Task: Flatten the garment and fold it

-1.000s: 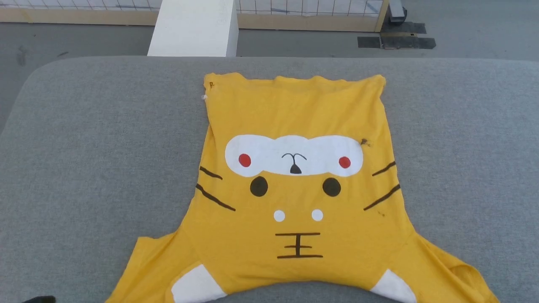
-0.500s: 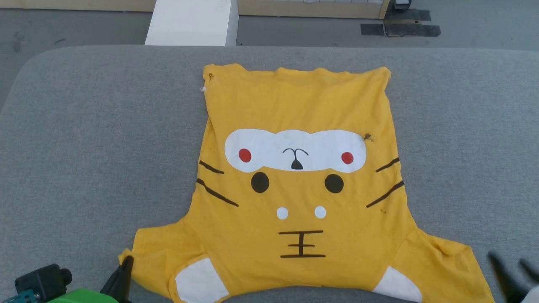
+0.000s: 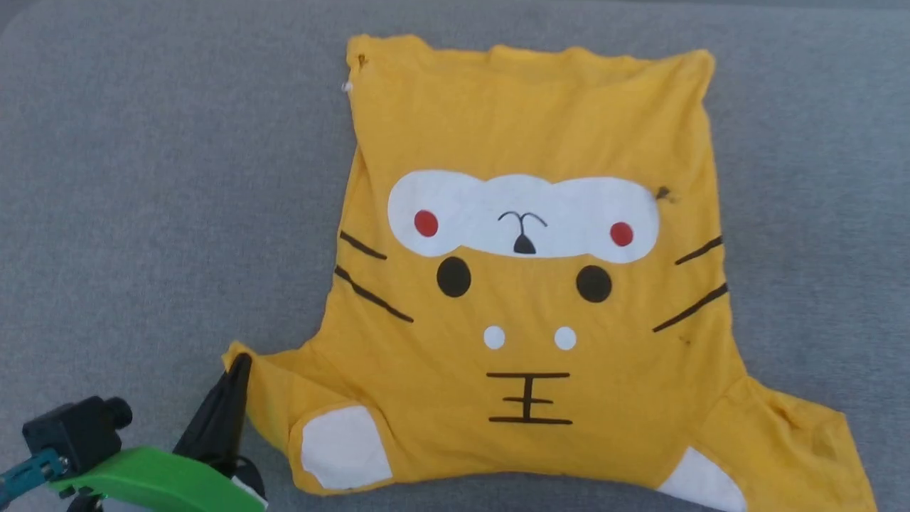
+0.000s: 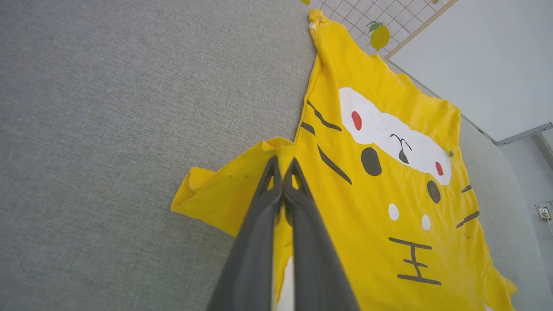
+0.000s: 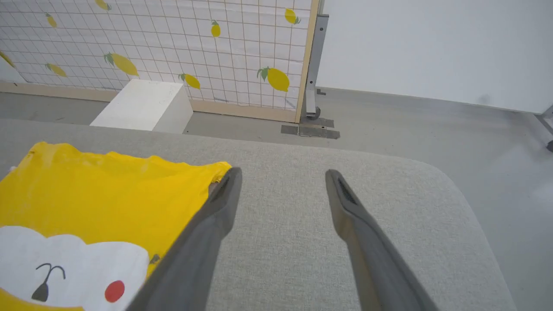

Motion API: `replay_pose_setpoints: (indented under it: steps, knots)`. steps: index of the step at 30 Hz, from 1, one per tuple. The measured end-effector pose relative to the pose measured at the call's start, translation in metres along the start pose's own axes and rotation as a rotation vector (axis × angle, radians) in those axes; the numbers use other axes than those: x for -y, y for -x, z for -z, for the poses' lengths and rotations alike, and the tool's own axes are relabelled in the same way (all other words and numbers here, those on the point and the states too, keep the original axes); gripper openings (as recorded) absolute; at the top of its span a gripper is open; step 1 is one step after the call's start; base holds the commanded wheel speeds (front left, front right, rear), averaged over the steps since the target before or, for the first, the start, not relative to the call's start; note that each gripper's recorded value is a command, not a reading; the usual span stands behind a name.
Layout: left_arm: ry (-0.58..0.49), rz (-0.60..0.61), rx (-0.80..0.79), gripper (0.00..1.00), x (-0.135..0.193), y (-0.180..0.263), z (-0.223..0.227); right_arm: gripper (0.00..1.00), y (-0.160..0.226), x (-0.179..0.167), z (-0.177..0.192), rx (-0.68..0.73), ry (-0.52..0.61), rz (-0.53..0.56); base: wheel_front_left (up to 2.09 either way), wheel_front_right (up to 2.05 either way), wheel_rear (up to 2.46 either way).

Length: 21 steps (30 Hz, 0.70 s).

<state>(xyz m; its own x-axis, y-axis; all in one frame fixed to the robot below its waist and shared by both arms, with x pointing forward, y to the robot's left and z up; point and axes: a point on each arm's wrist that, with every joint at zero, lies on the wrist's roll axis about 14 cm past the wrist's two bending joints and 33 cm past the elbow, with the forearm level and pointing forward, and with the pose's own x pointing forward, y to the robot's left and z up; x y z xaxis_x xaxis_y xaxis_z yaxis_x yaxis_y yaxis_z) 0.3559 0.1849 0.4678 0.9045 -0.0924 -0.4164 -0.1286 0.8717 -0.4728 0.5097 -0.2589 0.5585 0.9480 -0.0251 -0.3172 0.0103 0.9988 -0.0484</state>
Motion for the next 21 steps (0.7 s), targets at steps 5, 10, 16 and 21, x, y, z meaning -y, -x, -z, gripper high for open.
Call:
replay_pose_setpoints:
  steps: [5,10,16,21]
  knots:
    - [0.013,-0.002,-0.019,0.00,0.001,-0.015,0.006,1.00,-0.058,-0.021,0.011,-0.103,-0.047,-0.029,0.00,0.00,0.00]
    - [0.018,-0.053,-0.052,0.00,-0.014,-0.026,0.018,1.00,-0.106,-0.050,0.039,-0.205,-0.072,-0.054,0.00,0.00,0.00]
    - [0.028,-0.101,-0.080,0.00,-0.029,-0.033,0.030,1.00,-0.140,-0.070,0.094,-0.364,-0.087,-0.055,0.00,0.00,0.00]
    - [0.033,-0.143,-0.104,0.00,-0.041,-0.035,0.039,1.00,-0.158,-0.086,0.125,-0.440,-0.076,-0.065,0.00,0.00,0.00]
